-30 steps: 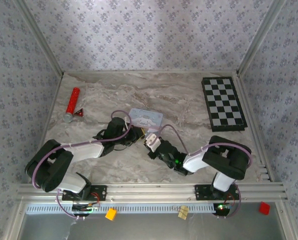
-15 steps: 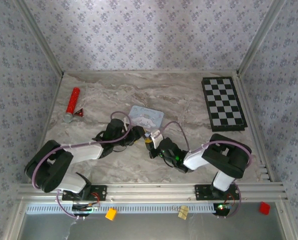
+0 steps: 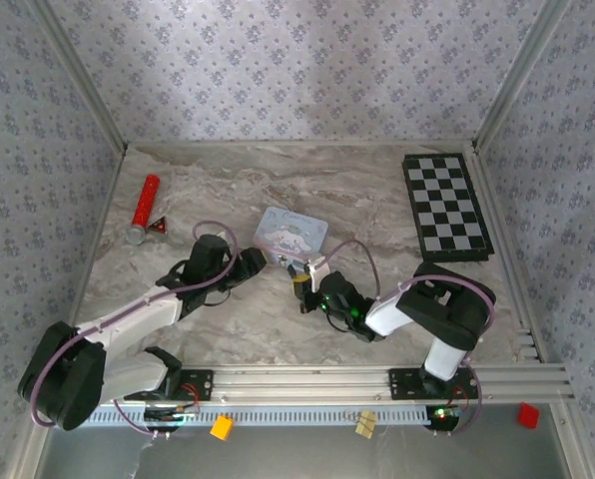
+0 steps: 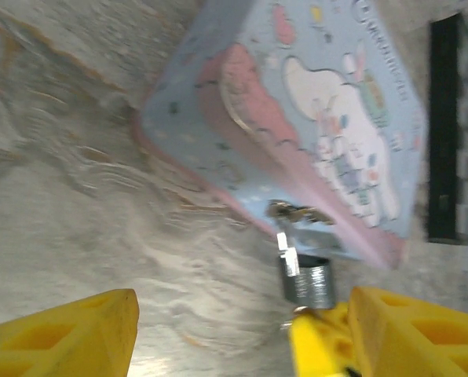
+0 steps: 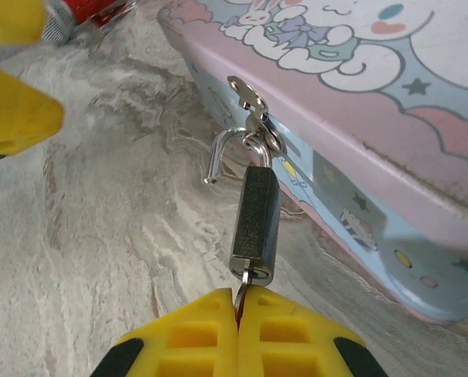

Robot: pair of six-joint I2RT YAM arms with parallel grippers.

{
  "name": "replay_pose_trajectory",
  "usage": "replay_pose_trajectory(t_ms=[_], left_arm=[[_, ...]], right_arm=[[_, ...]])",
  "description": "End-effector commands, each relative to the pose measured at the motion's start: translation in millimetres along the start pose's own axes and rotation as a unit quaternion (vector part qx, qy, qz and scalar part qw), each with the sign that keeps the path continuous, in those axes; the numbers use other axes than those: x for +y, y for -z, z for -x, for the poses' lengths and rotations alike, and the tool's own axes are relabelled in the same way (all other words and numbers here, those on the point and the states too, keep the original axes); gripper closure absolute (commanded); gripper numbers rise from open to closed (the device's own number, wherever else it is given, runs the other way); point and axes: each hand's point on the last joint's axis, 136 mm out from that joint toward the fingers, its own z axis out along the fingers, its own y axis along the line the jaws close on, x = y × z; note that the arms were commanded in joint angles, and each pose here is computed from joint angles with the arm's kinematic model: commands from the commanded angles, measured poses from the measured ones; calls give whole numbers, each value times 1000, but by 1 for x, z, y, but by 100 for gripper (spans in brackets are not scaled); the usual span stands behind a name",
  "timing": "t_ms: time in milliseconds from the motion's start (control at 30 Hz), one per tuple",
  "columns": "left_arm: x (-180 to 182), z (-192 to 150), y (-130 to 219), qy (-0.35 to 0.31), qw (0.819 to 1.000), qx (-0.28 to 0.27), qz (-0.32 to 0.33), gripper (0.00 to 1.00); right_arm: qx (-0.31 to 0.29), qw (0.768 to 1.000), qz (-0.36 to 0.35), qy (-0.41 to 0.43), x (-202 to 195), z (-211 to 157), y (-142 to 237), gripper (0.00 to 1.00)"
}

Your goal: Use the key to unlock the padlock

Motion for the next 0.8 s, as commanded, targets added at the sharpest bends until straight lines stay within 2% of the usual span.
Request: replay_pose_trajectory(t_ms=[0, 67, 133, 233, 367, 567, 767], left_arm=[[10, 32, 12, -65, 994, -41, 72, 29], [9, 46, 6, -66, 994, -50, 67, 28], [-8, 58, -3, -81, 995, -53, 29, 28], [-32, 67, -23, -116, 993, -33, -2, 28], [-35, 75, -52, -133, 991, -15, 9, 28], [-22, 70, -87, -117, 992, 19, 33, 33], [-18, 49, -98, -117, 991, 36, 43, 36]], right_arm=[[-9, 998, -16, -59, -3, 4, -1, 100], [-10, 997, -30, -67, -6, 2, 1, 100], [-12, 996, -41, -73, -12, 0, 4, 100], [-8, 994, -50, -98, -21, -2, 5, 100], [-6, 988, -30, -151, -22, 2, 3, 100], [-9, 984, -35, -176, -29, 5, 3, 100], [-15, 978, -57, -199, -47, 6, 7, 100]])
